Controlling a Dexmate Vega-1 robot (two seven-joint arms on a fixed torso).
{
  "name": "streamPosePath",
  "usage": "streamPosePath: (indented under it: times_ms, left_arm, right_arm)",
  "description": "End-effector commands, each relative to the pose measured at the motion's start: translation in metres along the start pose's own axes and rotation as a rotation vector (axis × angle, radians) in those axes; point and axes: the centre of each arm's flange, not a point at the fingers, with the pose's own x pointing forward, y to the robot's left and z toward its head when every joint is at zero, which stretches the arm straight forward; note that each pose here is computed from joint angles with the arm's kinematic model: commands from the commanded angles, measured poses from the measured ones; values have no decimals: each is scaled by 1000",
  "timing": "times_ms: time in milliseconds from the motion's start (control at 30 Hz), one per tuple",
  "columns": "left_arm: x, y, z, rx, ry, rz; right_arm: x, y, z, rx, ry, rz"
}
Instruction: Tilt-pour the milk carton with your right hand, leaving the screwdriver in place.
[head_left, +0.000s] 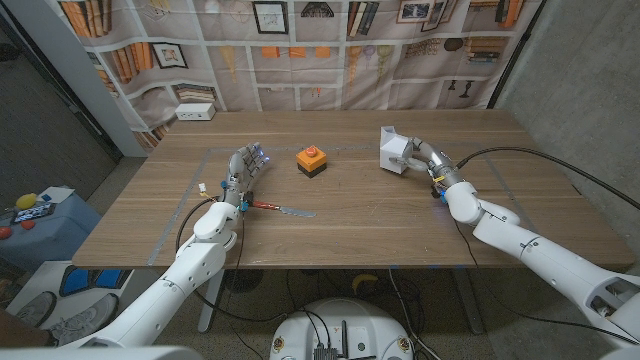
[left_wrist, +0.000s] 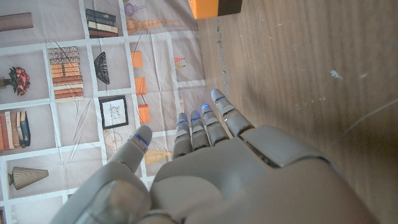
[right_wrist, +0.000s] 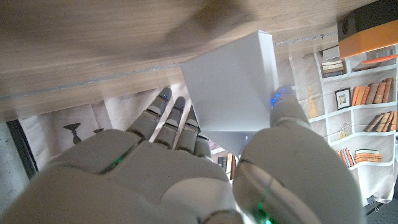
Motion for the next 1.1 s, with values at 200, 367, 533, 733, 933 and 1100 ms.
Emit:
streamPosePath:
  times_ms: [200,367,533,733,933,1100]
  left_arm:
    - [-3,-1,-1,-3,-2,4]
    - [-6,-1,-2,-5,-1,9]
    - [-8,0,-2,-5,-3,15]
    - [-9,0,-3,-8,-4,14]
    - [-9,0,-4,-11,-3,12]
    - [-9,0,-4,-10,-5,11]
  right_arm:
    - [0,7,-3,13,17,14]
    - [-1,7,-5,17,32,39]
    - [-1,6,-5,11,40,52]
    - [-1,4,-4,6,42,78]
    - [-2,3,-4,7,49,104]
    - [-3,1,-3,6,43,126]
